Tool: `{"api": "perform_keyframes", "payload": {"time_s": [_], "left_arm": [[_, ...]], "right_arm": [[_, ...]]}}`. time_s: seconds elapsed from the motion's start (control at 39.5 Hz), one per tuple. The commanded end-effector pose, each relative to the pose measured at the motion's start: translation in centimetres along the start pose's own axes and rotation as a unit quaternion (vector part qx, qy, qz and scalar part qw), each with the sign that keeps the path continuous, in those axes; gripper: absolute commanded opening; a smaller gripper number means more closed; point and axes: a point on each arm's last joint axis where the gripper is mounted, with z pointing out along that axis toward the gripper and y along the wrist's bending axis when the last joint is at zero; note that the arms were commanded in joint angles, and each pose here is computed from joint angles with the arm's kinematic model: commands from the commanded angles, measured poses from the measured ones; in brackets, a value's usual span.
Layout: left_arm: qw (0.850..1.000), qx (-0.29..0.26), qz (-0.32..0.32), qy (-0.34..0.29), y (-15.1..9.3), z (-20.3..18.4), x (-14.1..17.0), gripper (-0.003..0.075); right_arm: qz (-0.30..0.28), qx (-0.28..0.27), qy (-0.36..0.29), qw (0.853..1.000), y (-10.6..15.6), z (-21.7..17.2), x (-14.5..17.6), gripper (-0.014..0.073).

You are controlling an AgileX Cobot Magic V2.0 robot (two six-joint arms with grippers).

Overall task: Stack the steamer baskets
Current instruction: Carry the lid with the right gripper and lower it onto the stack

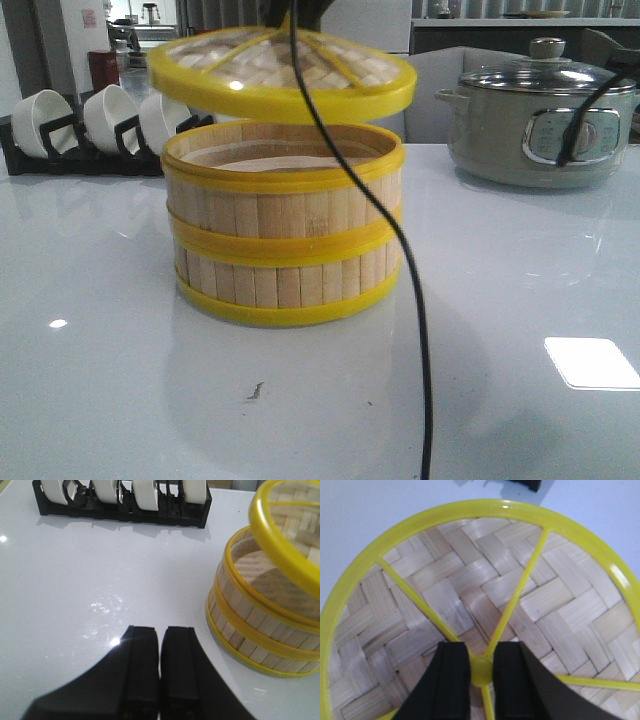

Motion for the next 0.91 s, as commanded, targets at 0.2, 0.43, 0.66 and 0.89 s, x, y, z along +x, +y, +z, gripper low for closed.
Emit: {"api": "perform_keyframes", "payload": {"time_s": [0.2, 0.43, 0.66, 0.89], "left_arm": [[0.998, 0.011, -0.006, -0.057, -0.3, -0.6, -1.7, 0.0097], [0.998, 0.011, -0.006, -0.057, -0.3, -0.6, -1.7, 0.0097], [0.998, 0.011, -0.006, -0.057, -0.3, -0.6, -1.7, 0.0097], [0.998, 0.011, -0.006, -0.057, -0.3, -0.6, -1.7, 0.0097]], "right_arm": [[-0.01, -0.003, -0.045, 0.999, 0.4, -0.8, -1.3, 0.0029], [-0.011, -0.005, -0.056, 0.998, 0.4, 0.0, -1.4, 0.0029], [-0.01, 0.0, -0.048, 0.999, 0.1, 0.7, -1.2, 0.0029], [-0.007, 0.004, -0.051, 0.999, -0.3, 0.7, -1.3, 0.0029]]}}
